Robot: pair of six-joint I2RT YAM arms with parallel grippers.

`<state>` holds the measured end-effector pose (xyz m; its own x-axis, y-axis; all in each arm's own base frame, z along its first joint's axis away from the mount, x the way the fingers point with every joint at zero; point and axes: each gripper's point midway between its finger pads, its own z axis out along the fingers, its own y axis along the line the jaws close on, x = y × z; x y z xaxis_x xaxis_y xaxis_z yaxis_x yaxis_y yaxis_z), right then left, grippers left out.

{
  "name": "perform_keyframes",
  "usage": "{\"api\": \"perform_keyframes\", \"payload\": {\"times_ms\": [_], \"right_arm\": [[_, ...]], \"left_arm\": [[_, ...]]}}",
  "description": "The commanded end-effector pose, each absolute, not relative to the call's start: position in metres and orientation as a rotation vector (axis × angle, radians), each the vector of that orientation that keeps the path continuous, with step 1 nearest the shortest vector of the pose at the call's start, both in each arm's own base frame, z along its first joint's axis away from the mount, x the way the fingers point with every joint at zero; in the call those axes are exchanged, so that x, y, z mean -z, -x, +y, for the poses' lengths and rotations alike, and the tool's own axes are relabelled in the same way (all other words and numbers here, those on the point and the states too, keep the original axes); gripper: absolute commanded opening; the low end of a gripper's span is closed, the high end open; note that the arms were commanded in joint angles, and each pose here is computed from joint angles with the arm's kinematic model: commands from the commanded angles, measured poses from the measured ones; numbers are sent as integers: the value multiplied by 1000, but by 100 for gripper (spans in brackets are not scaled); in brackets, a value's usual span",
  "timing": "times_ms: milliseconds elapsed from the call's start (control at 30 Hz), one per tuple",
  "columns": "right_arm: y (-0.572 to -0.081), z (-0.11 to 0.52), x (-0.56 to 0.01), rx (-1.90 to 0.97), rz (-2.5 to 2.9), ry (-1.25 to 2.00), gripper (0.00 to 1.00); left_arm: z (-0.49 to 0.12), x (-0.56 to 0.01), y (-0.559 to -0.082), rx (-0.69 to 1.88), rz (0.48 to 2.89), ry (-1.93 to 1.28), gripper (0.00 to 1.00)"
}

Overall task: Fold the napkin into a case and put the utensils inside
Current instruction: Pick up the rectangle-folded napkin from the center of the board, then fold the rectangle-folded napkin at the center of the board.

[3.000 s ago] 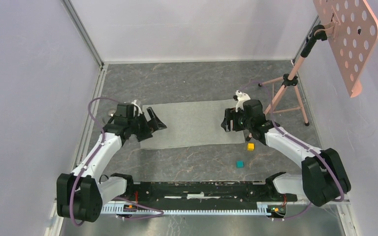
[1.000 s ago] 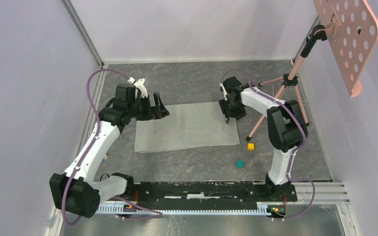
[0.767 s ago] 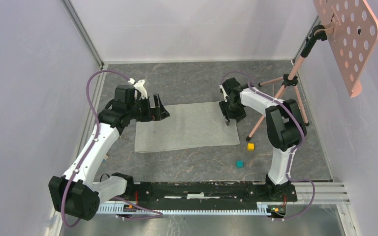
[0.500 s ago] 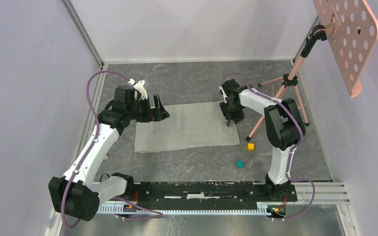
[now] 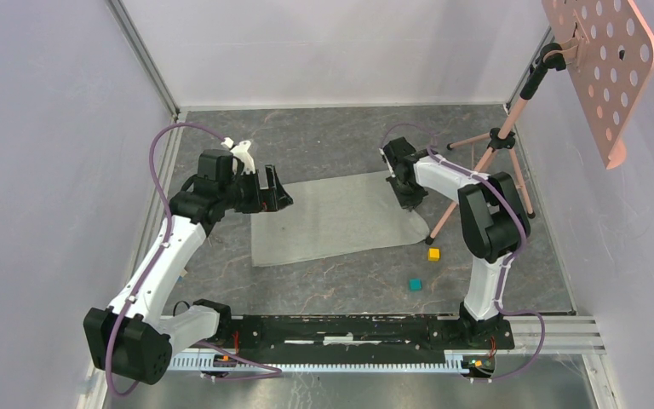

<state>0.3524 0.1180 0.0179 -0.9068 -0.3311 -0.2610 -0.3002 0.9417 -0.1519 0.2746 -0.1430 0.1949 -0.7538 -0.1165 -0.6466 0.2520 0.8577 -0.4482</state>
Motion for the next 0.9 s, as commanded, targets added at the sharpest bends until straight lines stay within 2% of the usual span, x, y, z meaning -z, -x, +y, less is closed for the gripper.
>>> {"api": "perform_keyframes", "payload": {"times_ms": [0,67,333,567,733,867], "right_arm": [[-385,56,-60,671,2645,531,0],[-390,51,-71,729,2615,532,0],[-399,115,-90,504,2543,615,0],[-366,209,-93,92,2565,739,0],[-332,286,-95,-321,2539,805,1],[-313,330,-99,-519,2505,840,0]], "left_arm": [[-148,-204,-277,704,2275,-165,100],[-148,-204,-277,703,2276,-160,100],[-138,-205,-280,634,2268,-121,100],[-101,-214,-286,398,2240,26,100],[-94,-216,-287,367,2230,58,100],[-91,-219,-287,352,2217,70,100]]}}
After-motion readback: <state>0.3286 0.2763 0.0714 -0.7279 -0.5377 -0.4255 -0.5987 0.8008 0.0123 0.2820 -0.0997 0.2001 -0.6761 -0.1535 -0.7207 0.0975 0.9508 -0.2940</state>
